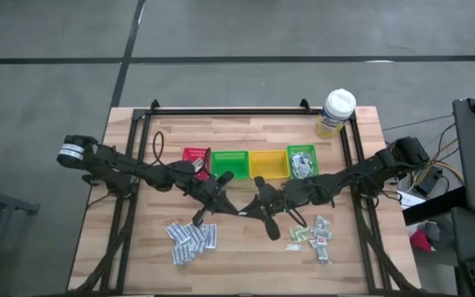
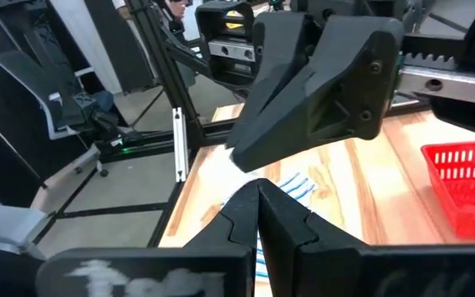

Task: Pick & Place First Aid Supplies
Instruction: Put the green bandage into the red bin

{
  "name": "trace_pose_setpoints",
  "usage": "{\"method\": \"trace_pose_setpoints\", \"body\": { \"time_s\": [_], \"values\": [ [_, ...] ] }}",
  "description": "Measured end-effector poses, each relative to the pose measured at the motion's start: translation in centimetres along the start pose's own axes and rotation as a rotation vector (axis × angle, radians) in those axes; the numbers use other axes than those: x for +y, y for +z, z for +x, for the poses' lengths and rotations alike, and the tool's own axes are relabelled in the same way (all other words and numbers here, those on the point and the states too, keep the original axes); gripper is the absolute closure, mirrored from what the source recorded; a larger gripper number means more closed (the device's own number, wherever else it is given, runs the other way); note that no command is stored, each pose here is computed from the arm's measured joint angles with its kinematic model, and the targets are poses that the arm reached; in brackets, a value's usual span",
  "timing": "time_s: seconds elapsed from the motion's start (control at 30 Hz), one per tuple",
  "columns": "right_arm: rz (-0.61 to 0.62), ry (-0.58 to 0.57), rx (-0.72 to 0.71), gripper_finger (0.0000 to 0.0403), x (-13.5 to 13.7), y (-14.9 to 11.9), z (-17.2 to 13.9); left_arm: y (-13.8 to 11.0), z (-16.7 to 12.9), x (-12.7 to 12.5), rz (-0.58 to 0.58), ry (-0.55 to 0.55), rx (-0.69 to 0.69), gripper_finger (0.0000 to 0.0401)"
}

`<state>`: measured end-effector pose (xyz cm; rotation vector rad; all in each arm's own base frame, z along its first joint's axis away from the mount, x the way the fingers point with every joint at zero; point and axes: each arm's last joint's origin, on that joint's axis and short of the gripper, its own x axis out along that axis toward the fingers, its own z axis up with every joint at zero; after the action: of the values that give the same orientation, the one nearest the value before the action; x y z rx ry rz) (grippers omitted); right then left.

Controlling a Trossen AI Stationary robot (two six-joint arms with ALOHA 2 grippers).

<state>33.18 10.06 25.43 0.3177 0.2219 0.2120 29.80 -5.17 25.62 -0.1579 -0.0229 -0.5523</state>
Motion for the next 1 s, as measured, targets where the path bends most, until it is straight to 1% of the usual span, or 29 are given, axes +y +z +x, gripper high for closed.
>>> {"method": "trace_pose_setpoints", "body": {
  "time_s": [0.33, 0.77, 0.87, 0.93, 1.0],
  "values": [
    [0.011, 0.025, 0.007, 0.0390, 0.6, -0.2, 0.0, 0.0, -0.1, 0.3, -0.003, 0.021, 0.000, 0.0401],
    [-0.006, 0.019, 0.017, 0.0335, 0.6, -0.3, 0.0, 0.0, -0.1, 0.2, -0.012, 0.021, 0.002, 0.0401],
    [-0.002, 0.004, 0.064, 0.0325, 0.4, -0.8, -0.1, -0.2, -0.3, 0.0, -0.039, 0.025, 0.051, 0.0401],
    [0.000, -0.008, 0.107, 0.0320, 0.4, -1.2, -0.1, -0.7, -0.6, -0.1, -0.078, 0.038, 0.130, 0.0401],
    [-0.003, -0.018, 0.145, 0.0316, 0.5, -1.6, -0.2, -1.5, -1.1, -0.1, -0.127, 0.109, 0.244, 0.0401]
  ]
}}
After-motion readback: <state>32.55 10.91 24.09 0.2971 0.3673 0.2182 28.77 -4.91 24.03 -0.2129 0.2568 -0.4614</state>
